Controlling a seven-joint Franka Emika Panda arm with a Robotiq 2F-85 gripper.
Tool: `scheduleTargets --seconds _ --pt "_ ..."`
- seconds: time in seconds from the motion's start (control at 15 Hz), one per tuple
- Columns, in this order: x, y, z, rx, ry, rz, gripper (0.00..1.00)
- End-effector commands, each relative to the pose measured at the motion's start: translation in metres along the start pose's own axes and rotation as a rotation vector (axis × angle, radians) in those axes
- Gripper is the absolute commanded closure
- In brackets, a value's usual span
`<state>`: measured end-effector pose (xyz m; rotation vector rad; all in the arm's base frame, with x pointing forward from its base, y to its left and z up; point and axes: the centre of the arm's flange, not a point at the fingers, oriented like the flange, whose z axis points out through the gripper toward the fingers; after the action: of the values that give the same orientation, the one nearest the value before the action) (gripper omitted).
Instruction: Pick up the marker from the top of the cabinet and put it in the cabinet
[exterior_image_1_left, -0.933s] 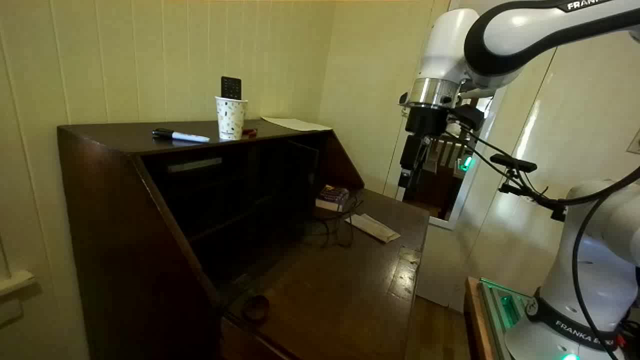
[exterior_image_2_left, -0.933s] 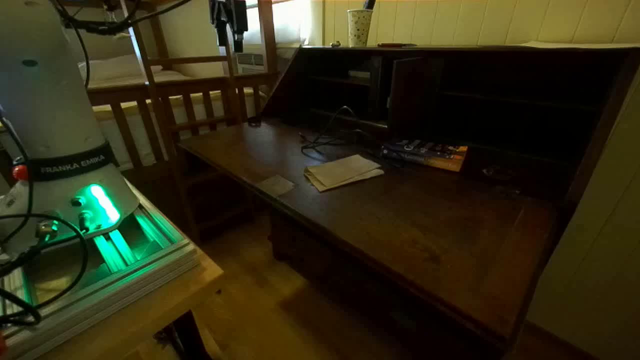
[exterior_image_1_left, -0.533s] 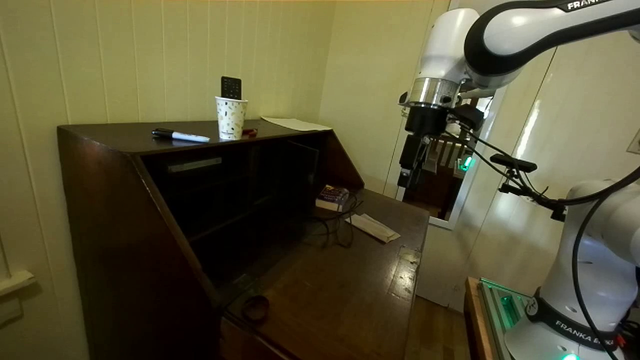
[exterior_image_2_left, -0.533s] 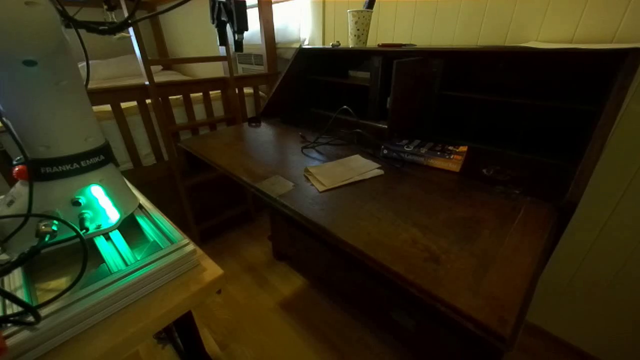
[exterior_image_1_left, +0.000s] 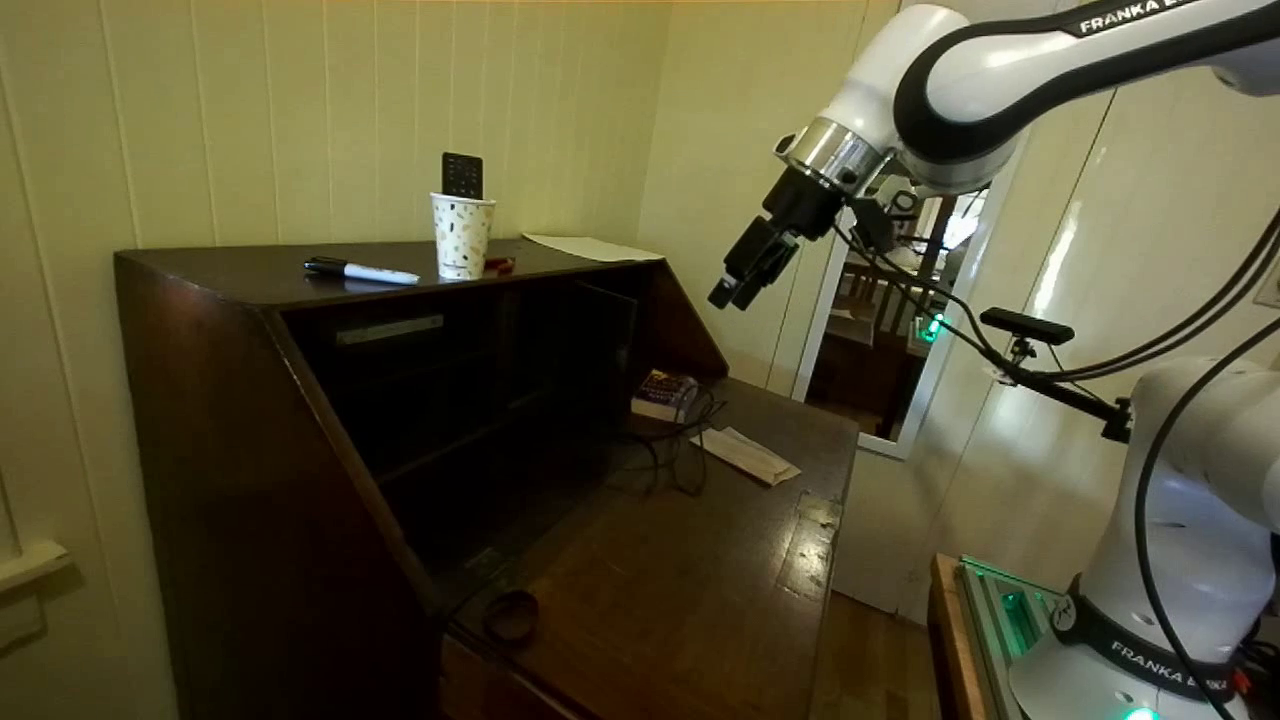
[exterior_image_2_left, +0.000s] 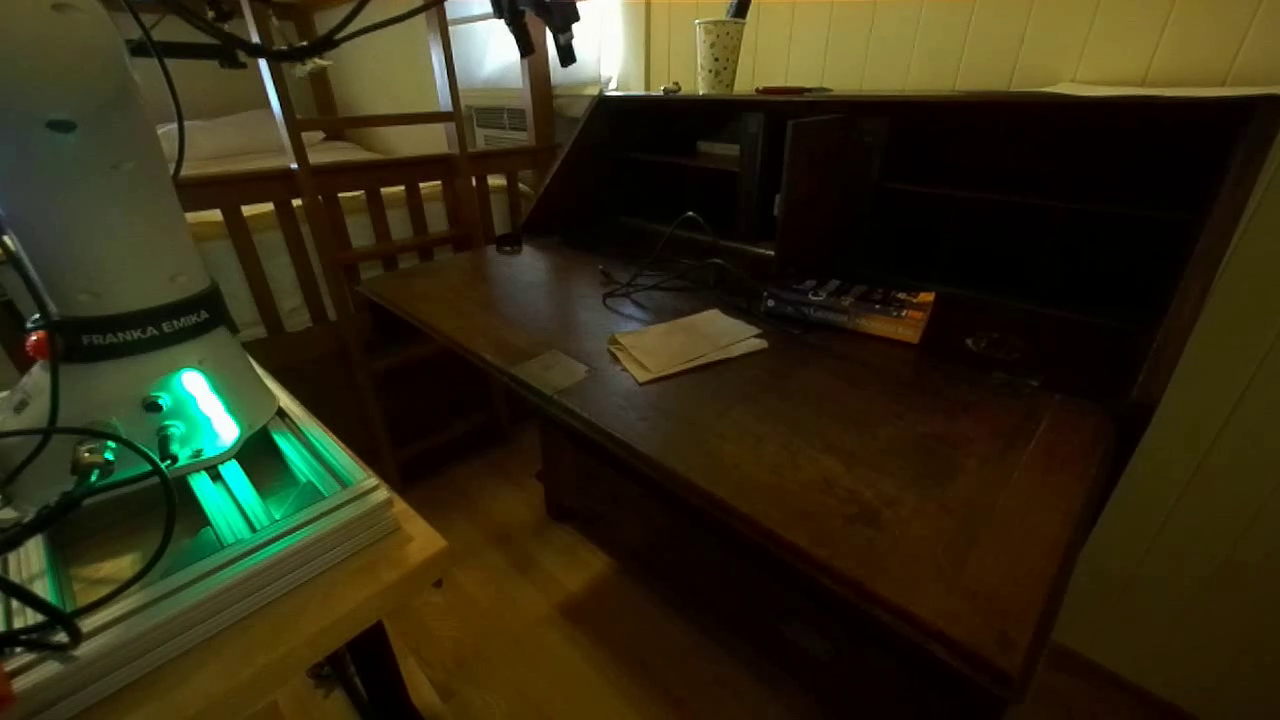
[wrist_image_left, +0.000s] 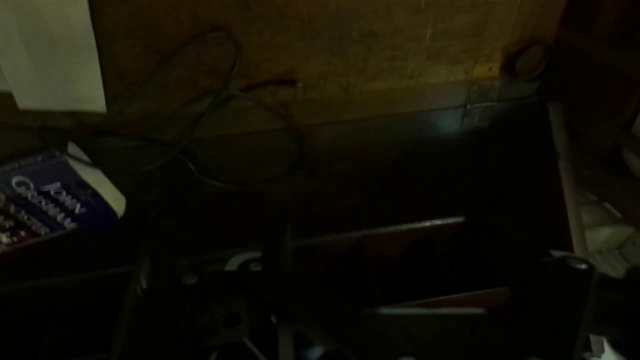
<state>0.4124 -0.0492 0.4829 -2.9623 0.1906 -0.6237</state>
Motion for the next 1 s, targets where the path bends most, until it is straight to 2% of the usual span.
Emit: scheduleTargets --seconds 0.0,0.27,0.33,0.4,0.53,0.73,0.8,0.93 --pt "0.053 -0.003 0.014 0.049 0.020 -0.183 0.00" --pt "0.098 -0.019 0.017 0.062 0.006 -0.389 0.00" --pt "0.105 -0.018 0.017 0.059 0.008 -0.382 0.00" --pt "0.073 -0.023 0.014 0.036 0.022 -0.347 0.00" --pt "0.088 -0.023 0.016 0.033 0.020 -0.367 0.00" --pt "0.092 -0.023 0.019 0.031 0.015 -0.375 0.00" --pt "0.092 -0.023 0.019 0.070 0.042 -0.371 0.00" --pt "0.107 -0.032 0.028 0.132 0.171 -0.340 0.00"
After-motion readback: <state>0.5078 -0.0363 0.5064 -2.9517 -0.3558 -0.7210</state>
